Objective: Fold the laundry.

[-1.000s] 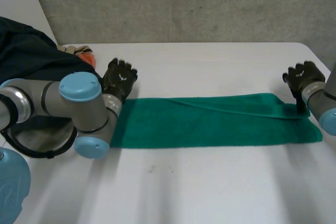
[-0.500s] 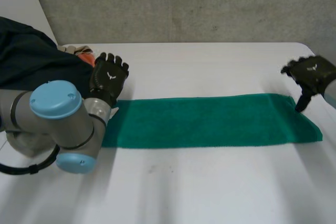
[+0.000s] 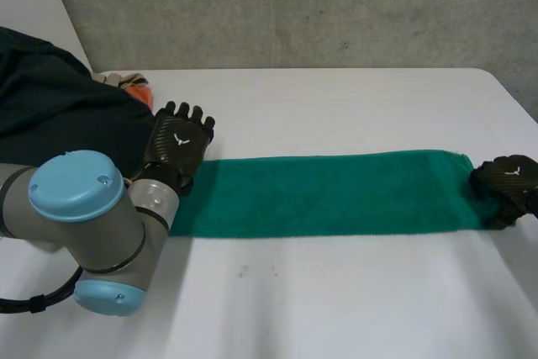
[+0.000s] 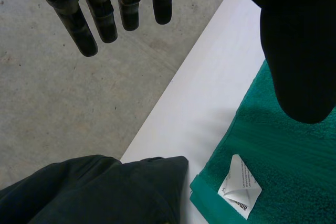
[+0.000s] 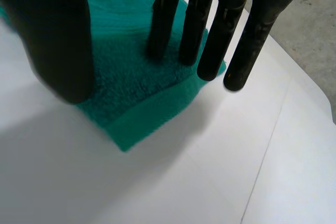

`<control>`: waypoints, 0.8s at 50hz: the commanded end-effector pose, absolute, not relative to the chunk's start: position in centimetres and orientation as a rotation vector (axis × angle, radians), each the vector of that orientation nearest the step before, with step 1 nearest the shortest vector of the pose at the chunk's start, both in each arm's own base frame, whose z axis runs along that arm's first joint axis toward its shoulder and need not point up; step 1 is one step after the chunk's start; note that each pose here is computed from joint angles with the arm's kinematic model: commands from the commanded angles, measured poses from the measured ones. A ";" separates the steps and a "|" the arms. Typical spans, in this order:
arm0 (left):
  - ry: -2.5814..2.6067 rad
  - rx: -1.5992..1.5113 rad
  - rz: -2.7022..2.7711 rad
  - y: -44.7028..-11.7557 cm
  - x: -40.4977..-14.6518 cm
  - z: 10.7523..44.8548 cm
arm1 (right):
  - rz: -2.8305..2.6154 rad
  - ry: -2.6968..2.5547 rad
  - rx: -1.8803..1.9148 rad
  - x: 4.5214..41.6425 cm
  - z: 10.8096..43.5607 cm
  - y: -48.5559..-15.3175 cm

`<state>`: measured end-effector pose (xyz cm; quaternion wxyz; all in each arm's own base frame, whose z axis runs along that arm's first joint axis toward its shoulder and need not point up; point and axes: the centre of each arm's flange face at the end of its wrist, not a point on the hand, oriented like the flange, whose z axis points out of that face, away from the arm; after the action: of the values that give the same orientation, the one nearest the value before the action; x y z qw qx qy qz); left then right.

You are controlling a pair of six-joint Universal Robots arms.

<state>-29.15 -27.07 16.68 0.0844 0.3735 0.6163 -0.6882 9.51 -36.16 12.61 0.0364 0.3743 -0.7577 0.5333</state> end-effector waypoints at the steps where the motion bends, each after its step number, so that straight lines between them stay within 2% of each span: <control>1: 1.834 1.112 -2.058 -27.0 -29.2 16.9 | 1.621 -2.305 1.098 8.5 11.8 -37.7; 4: 1.826 1.103 -2.066 -26.9 -29.1 17.3 | 1.608 -2.271 1.067 8.1 12.2 -37.9; 11: 1.813 1.092 -2.081 -26.5 -28.8 18.1 | 1.517 -2.085 0.893 2.9 15.2 -39.3; 16: 1.813 1.085 -2.080 -26.3 -28.5 18.3 | 1.464 -1.989 0.948 2.6 15.9 -39.6; 18: 1.809 1.077 -2.086 -26.2 -28.3 18.6 | 1.493 -1.949 0.988 3.9 16.7 -39.6; 24: 1.803 1.055 -2.104 -26.1 -28.0 19.3 | 1.743 -1.752 1.181 13.1 20.5 -38.3; 25: 1.804 1.036 -2.115 -26.2 -27.8 19.7 | 1.813 -1.692 1.242 15.7 21.1 -37.5; 28: 1.810 1.001 -2.126 -26.4 -27.4 20.1 | 1.936 -1.582 1.385 20.7 21.6 -35.6; 29: 1.814 0.975 -2.137 -26.5 -27.1 20.5 | 2.030 -1.491 1.506 24.4 21.8 -33.5; 31: 1.819 0.950 -2.150 -26.6 -26.8 20.8 | 2.101 -1.420 1.606 27.1 21.9 -31.5; 32: 1.823 0.936 -2.158 -26.7 -26.7 21.0 | 2.162 -1.356 1.721 29.7 21.5 -29.4; 35: 1.843 0.902 -2.169 -26.8 -26.2 21.2 | 2.219 -1.274 1.904 33.0 19.9 -26.2; 36: 1.850 0.898 -2.168 -26.8 -26.1 21.1 | 2.231 -1.236 2.016 34.9 18.2 -24.3; 40: 1.867 0.897 -2.157 -26.7 -26.0 20.8 | 2.232 -1.127 2.233 38.4 14.8 -20.2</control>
<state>-26.38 -26.70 21.00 0.0795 0.3069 0.6145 -0.7224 32.89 -26.61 19.70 -0.0171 0.5942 -0.4057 0.6943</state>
